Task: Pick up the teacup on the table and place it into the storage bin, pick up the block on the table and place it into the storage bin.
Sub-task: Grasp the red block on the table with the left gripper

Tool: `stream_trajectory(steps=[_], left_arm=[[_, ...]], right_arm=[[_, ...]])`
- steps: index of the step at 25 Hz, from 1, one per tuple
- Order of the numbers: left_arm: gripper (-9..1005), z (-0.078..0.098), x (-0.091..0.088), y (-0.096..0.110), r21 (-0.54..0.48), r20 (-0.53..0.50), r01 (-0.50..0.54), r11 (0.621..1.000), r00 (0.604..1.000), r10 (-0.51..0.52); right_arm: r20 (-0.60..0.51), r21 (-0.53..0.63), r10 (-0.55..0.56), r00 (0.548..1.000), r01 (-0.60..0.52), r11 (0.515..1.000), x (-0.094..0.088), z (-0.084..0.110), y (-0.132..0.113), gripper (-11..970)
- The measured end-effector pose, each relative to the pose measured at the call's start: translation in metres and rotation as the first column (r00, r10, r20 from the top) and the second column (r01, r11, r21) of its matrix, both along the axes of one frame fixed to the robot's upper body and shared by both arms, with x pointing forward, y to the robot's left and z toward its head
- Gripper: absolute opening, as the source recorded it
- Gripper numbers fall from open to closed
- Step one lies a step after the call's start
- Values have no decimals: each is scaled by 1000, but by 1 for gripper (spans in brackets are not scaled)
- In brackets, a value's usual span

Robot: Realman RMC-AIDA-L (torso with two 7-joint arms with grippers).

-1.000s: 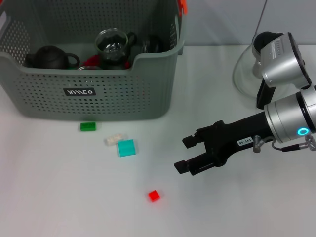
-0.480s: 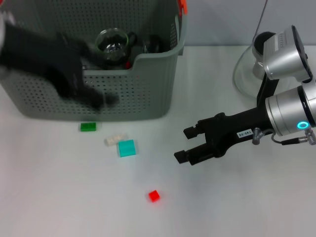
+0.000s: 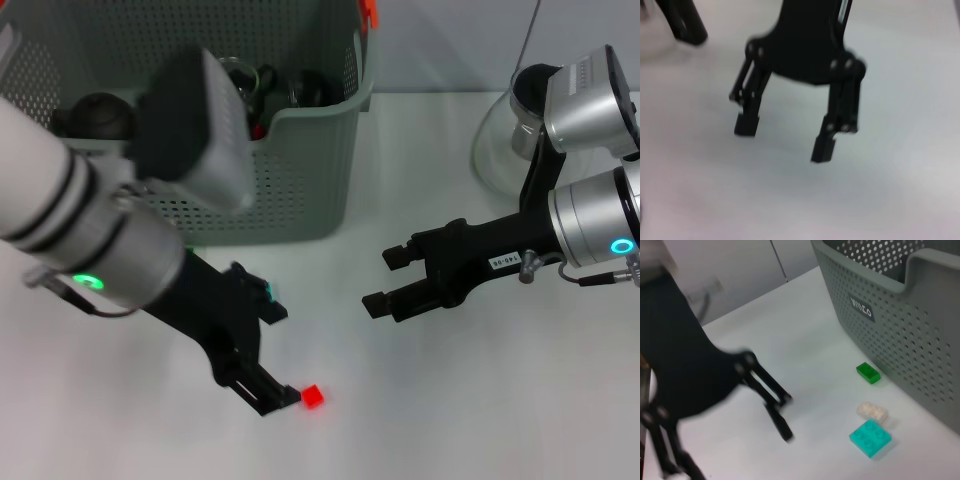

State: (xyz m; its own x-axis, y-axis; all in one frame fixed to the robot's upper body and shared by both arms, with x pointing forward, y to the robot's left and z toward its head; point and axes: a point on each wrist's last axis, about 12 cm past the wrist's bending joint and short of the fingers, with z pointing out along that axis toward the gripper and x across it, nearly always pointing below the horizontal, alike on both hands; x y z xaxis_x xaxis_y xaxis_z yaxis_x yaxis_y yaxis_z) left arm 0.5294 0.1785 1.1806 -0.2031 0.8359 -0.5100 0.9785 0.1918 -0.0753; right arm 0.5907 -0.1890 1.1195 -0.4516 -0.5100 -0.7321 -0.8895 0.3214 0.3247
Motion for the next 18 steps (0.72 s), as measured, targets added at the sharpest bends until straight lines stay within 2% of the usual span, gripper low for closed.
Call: stream_trajectory(steps=[5,18], left_arm=[[935,-25,1,-23,78,-16,9,997,1000,-8],[934,-49,-2,-58,181,-42,-32,983,998,40]], right_arm=[[-2,-2,0,1000,0,1000,0,-1,-1,880],[-4,-8,-2,1000,2,1000,-3,-3,-7,881]])
